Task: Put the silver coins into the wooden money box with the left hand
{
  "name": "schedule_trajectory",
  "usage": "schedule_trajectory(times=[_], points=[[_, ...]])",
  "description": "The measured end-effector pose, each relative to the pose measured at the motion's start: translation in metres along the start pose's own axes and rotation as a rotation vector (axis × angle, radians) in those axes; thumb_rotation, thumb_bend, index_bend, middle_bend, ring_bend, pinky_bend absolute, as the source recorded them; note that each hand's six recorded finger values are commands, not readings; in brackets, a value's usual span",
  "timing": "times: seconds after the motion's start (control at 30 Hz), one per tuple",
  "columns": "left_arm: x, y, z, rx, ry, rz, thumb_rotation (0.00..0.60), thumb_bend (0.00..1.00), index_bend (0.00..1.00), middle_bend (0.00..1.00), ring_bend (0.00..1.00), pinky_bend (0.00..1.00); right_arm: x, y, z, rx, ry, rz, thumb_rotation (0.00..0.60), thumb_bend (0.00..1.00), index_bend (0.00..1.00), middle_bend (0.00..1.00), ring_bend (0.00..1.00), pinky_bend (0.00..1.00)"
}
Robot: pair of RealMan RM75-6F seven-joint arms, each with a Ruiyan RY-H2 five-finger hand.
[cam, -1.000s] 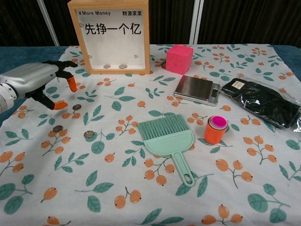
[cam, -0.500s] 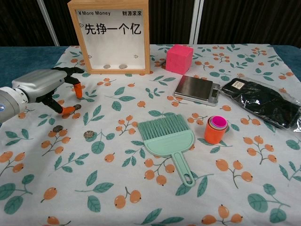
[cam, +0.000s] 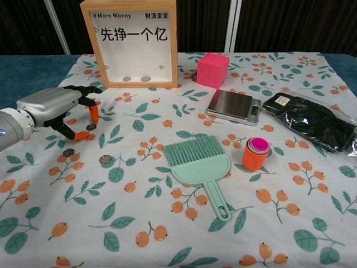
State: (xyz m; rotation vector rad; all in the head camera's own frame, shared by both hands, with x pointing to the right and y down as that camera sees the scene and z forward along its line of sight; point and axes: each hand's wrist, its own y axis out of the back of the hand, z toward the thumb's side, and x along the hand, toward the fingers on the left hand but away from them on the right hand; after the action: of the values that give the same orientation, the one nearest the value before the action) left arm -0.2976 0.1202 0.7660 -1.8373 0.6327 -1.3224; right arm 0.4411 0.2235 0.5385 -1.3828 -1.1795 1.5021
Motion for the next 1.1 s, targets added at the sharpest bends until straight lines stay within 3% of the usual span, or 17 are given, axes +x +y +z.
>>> schedule_trajectory(times=[0.43,0.63,0.77,1.1], points=[[0.002,-0.007,-0.001,0.033,0.008,-0.028,0.6,0.31,0.45,0.01,0.0,0.0,-0.001,0.001,0.0,0.002,-0.002,-0.005,0.6,0.36,0.06,0.02,0.0,0.0],[0.001,-0.013,-0.01,0.067,0.048,-0.059,0.6,0.3,0.44,0.02,0.0,0.0,-0.001,0.002,0.0,0.004,0.001,-0.01,0.6,0.36,0.06,0.02,0.0,0.0],[0.002,-0.016,-0.013,0.059,0.072,-0.079,0.6,0.3,0.5,0.05,0.0,0.0,-0.001,0.002,0.0,0.004,0.0,-0.011,0.6,0.36,0.06,0.02,0.0,0.0],[0.001,-0.006,-0.008,0.03,0.07,-0.023,0.6,0.31,0.58,0.08,0.0,0.0,-0.001,0.002,0.0,0.009,0.0,-0.015,0.6,0.36,0.06,0.02,0.0,0.0]])
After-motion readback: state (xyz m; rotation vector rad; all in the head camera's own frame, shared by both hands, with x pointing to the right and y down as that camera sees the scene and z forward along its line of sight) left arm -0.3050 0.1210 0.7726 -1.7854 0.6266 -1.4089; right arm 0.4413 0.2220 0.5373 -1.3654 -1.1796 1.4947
